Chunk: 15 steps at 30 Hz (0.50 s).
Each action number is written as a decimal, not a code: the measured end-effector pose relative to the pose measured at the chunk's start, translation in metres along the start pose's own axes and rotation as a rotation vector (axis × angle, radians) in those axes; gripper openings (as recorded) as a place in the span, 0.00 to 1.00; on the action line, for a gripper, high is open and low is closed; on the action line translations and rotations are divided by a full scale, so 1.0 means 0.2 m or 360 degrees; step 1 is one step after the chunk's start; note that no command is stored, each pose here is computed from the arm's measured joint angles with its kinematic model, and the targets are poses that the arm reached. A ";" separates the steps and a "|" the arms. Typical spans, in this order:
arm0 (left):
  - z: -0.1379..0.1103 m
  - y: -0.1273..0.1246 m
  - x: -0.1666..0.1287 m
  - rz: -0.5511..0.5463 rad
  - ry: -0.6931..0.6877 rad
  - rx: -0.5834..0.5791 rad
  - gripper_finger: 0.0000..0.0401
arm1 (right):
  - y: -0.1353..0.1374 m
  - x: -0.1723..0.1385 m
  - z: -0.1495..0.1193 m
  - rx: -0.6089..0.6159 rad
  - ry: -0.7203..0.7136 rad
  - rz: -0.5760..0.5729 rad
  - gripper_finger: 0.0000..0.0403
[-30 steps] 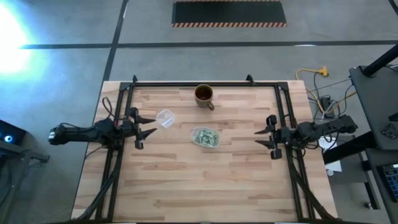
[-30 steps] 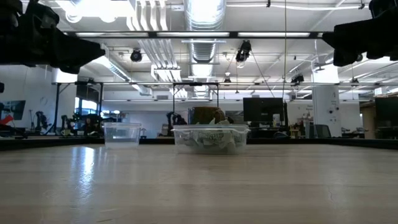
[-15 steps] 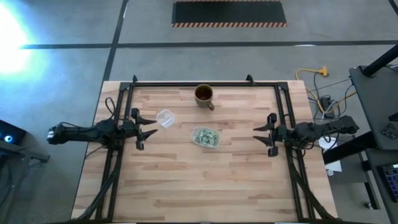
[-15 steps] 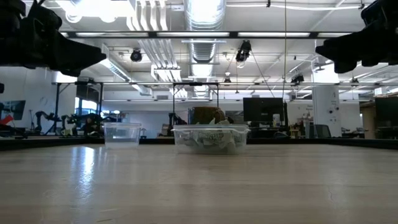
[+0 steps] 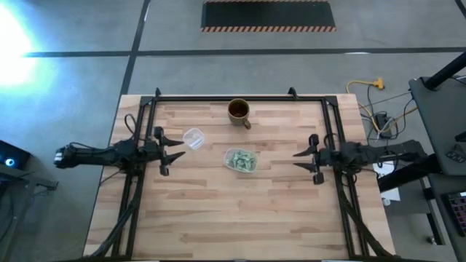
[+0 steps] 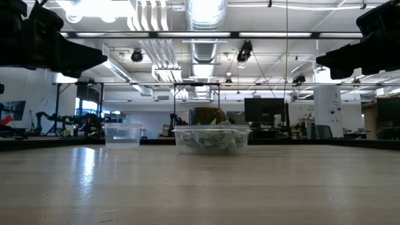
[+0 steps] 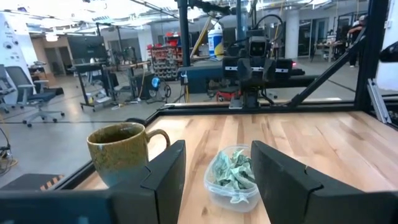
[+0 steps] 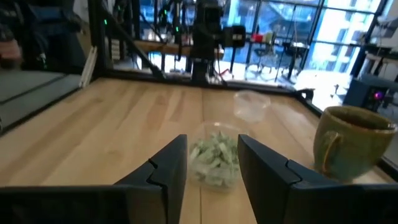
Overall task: Pick and place Stevia / Truvia into bins
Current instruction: Return to Home Position
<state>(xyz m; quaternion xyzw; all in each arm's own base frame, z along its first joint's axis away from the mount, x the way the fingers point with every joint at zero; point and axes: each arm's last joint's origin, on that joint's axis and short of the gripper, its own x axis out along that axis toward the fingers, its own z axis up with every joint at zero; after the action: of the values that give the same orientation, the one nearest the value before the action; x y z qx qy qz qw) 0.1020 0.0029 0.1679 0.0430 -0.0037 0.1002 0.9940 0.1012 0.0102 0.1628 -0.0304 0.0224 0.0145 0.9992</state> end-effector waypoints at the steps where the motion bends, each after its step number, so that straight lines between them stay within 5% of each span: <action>1: 0.00 0.00 0.00 -0.0001 0.0008 0.0001 0.41 | 0.00 0.00 -0.01 -0.0003 0.0024 -0.0005 0.33; 15: -0.03 -0.01 0.02 -0.0010 0.0115 0.0028 0.41 | 0.01 0.04 -0.06 0.0061 0.0237 -0.0008 0.34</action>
<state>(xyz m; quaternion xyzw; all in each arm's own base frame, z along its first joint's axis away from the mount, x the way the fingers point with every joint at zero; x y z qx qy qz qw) 0.1065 0.0027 0.1615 0.0481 0.0331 0.0986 0.9934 0.1093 0.0111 0.1500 -0.0122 0.0968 0.0093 0.9952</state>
